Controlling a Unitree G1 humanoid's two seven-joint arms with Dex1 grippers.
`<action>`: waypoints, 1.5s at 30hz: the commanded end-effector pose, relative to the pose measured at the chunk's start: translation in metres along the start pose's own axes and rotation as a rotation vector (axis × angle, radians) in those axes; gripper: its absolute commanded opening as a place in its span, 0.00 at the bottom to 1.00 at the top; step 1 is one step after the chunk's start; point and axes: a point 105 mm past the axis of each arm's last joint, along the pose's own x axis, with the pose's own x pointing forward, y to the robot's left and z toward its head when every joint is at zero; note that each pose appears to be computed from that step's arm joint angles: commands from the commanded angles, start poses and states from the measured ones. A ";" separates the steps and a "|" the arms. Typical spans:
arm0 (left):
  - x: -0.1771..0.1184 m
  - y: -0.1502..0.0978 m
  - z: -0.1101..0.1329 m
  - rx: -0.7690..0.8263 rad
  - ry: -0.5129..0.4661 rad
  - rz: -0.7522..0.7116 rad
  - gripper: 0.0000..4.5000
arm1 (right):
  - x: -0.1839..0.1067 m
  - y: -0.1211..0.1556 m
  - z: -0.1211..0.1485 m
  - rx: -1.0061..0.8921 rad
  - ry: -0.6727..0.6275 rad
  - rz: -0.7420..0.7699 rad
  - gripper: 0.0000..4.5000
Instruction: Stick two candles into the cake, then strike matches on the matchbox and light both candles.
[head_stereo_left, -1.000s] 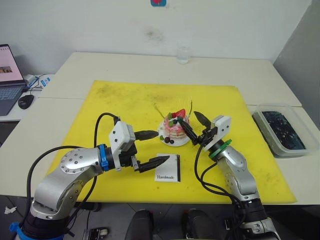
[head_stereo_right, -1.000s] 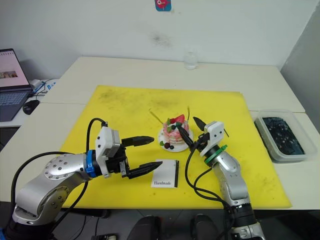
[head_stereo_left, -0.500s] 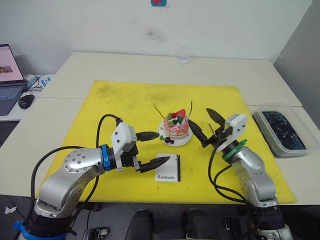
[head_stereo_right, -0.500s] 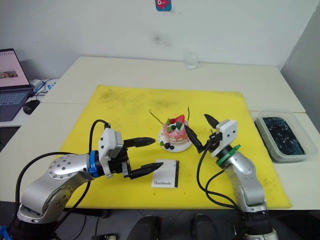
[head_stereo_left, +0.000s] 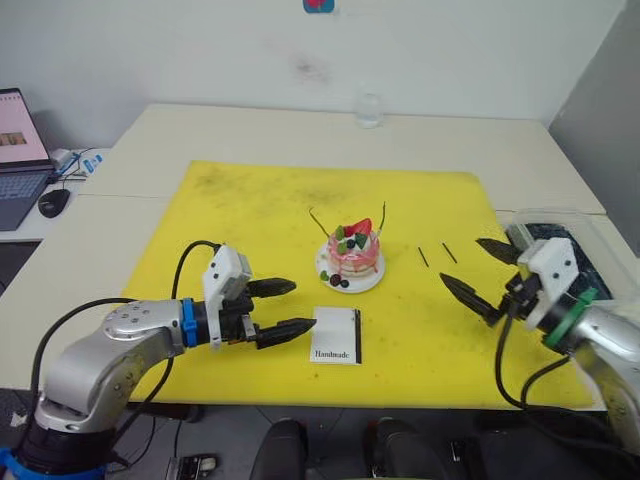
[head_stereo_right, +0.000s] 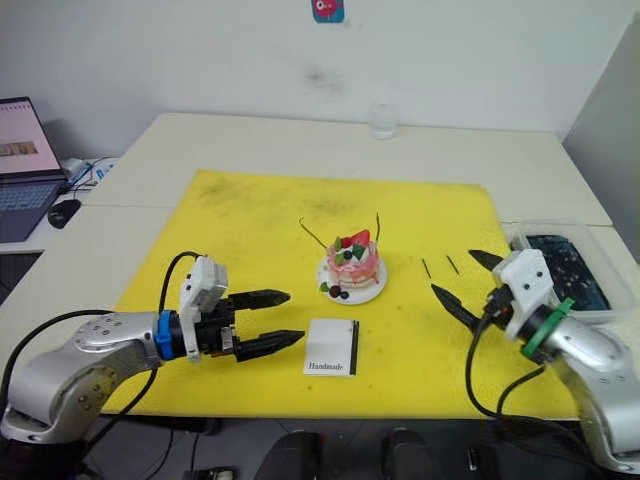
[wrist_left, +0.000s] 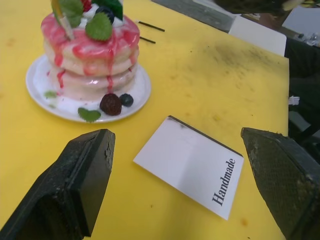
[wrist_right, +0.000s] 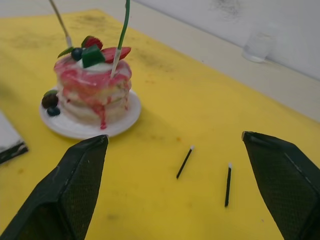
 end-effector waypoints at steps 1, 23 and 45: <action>-0.028 -0.002 0.003 -0.119 0.055 -0.047 1.00 | -0.011 0.015 0.011 -0.049 0.023 0.091 0.99; 0.018 -0.012 -0.018 -0.715 0.162 -0.187 1.00 | 0.013 0.061 0.010 -0.030 0.229 0.447 0.01; 0.044 -0.014 -0.023 -0.770 0.196 -0.197 1.00 | 0.062 0.095 -0.012 -0.029 0.310 0.533 0.01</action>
